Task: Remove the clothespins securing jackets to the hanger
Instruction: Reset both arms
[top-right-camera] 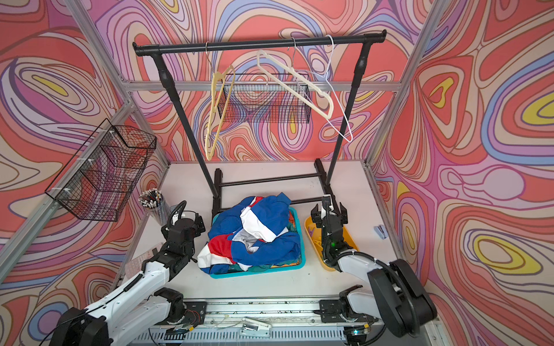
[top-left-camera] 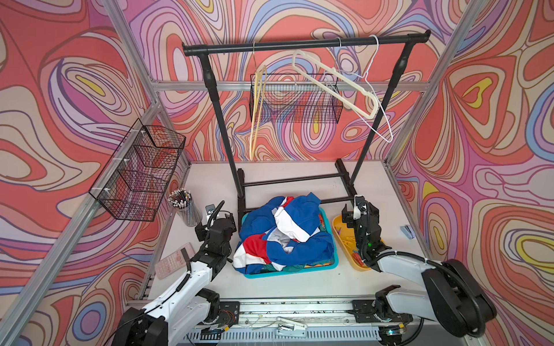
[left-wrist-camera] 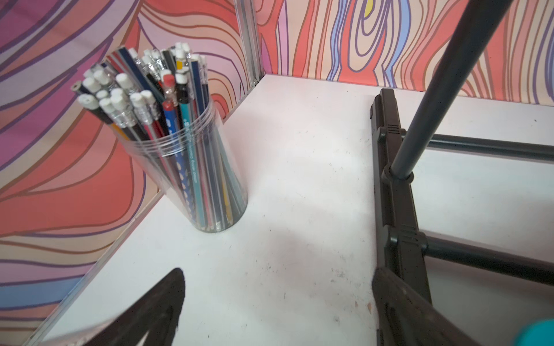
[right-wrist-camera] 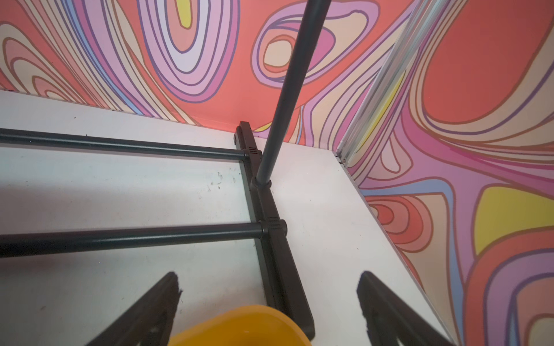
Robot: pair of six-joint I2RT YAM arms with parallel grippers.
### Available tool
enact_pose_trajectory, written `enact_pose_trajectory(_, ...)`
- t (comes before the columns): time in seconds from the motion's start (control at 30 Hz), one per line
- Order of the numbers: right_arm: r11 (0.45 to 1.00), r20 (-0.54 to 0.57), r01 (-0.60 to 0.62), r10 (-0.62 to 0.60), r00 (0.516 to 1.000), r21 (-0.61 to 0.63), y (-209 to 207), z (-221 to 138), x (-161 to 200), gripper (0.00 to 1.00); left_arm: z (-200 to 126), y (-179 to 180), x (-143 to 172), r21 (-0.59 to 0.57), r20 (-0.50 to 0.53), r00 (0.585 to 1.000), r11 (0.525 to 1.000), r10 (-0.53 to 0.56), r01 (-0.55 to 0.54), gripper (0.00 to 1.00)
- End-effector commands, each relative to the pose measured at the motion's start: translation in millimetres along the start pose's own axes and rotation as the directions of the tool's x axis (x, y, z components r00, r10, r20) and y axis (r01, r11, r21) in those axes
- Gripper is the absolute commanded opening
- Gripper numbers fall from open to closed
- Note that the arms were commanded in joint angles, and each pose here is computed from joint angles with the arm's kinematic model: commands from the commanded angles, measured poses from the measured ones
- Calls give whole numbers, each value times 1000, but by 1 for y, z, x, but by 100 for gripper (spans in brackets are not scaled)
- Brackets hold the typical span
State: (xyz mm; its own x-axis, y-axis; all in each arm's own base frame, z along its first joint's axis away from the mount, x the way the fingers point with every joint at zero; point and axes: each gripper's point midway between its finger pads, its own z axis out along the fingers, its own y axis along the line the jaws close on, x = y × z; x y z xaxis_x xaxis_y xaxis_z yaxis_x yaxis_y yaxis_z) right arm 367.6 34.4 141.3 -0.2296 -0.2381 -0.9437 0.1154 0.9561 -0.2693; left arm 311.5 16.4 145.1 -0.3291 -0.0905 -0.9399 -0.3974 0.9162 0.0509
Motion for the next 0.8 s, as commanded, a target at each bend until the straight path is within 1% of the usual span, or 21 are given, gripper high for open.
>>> enact_pose_trajectory(0.0,998,101,-53,55,993,-23,4,11,-9,97,6,-9,-29,52,132,991,998,-29,22,100)
enact_pose_trajectory(0.13,999,111,-45,48,993,-28,9,23,6,97,22,-10,-18,93,106,993,995,-54,44,100)
enact_pose_trajectory(0.23,999,108,-50,50,993,-4,7,30,10,98,28,-13,-19,109,145,988,993,-51,35,100)
enact_pose_trajectory(0.3,997,95,-66,69,993,-34,6,31,12,98,30,-19,-16,142,102,994,989,-43,29,100)
enact_pose_trajectory(0.43,993,58,-103,107,993,-63,1,39,16,97,34,-23,-23,169,118,991,984,-70,50,100)
enact_pose_trajectory(0.53,990,33,-119,121,992,-72,-2,44,19,97,32,-29,-32,204,181,982,979,-59,22,100)
enact_pose_trajectory(0.6,990,30,-125,127,991,-68,-4,46,19,97,33,-27,-36,179,207,978,984,-22,-15,100)
enact_pose_trajectory(0.67,988,18,-134,135,991,-74,-4,48,20,97,35,-26,-36,164,204,979,986,8,-42,100)
enact_pose_trajectory(0.77,984,-17,-154,153,988,-91,-6,55,23,97,37,-32,-37,195,195,981,979,16,-55,100)
